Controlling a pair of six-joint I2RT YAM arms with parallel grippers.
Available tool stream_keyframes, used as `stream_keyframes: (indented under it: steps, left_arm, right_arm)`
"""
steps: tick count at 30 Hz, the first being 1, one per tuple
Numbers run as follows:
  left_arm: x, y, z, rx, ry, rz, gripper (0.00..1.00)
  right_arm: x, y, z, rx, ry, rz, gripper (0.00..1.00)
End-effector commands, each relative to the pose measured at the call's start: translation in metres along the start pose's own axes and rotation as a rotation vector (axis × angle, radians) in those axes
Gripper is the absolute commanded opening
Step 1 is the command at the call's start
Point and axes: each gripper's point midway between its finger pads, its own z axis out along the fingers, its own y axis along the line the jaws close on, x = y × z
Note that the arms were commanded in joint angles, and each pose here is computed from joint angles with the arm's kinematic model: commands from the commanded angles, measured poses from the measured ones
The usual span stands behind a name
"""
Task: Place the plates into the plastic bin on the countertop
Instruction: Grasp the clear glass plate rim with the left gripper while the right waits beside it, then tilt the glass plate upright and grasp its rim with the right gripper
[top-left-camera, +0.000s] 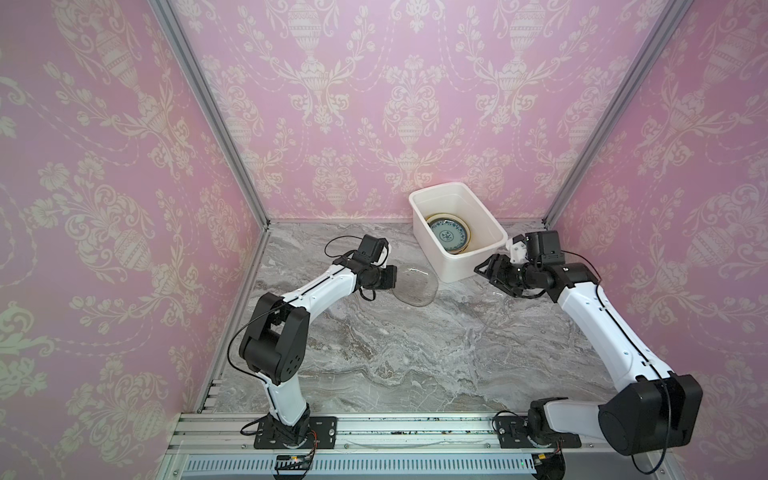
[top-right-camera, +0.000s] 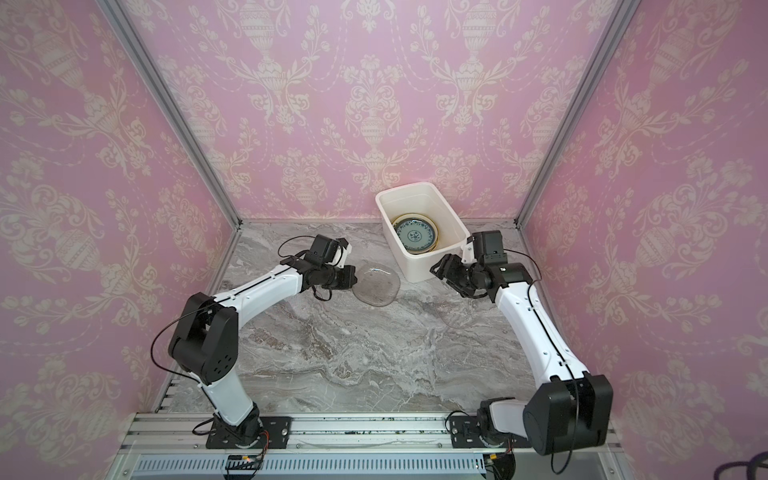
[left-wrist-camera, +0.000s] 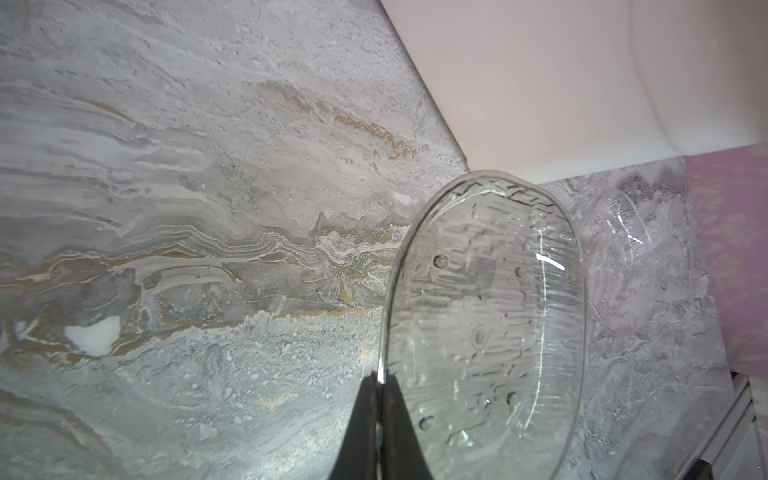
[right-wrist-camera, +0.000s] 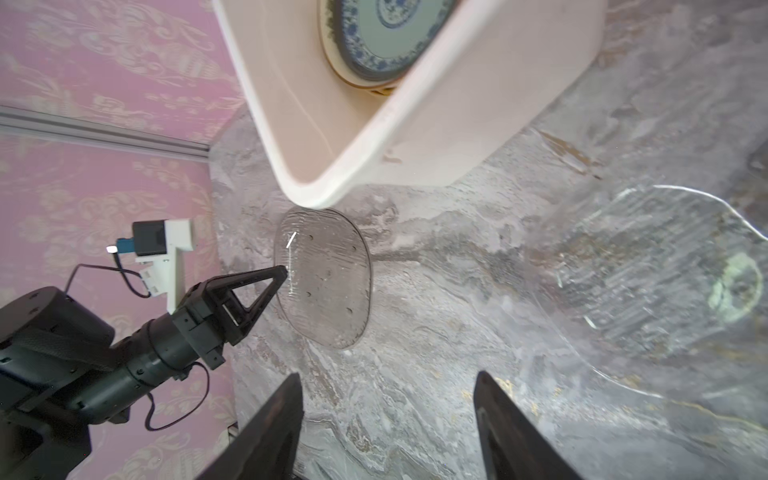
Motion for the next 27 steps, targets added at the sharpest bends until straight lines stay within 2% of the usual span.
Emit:
stream_keyframes:
  steps: [1,7,14,19,27]
  left_arm:
    - [-0.026,-0.024,-0.039,0.060,-0.046,0.071,0.00]
    - [-0.070,-0.048,-0.072,0.094,-0.128,0.142,0.00]
    - [-0.104,-0.070,-0.091,0.160,-0.201,0.151,0.00]
    - [-0.117,-0.078,-0.094,0.204,-0.235,0.137,0.00]
    - [-0.130,-0.083,-0.088,0.234,-0.252,0.110,0.00]
  right_arm:
    - [-0.024,0.055,-0.006,-0.187,-0.036,-0.039,0.63]
    - [-0.037,0.098,0.008,-0.242,0.006,-0.111,0.54]
    - [-0.041,0.094,0.032,-0.145,0.009,-0.140,0.47]
    - [-0.047,0.094,0.041,-0.146,-0.005,-0.124,0.42]
    - [-0.052,0.103,0.055,-0.155,-0.020,-0.122,0.22]
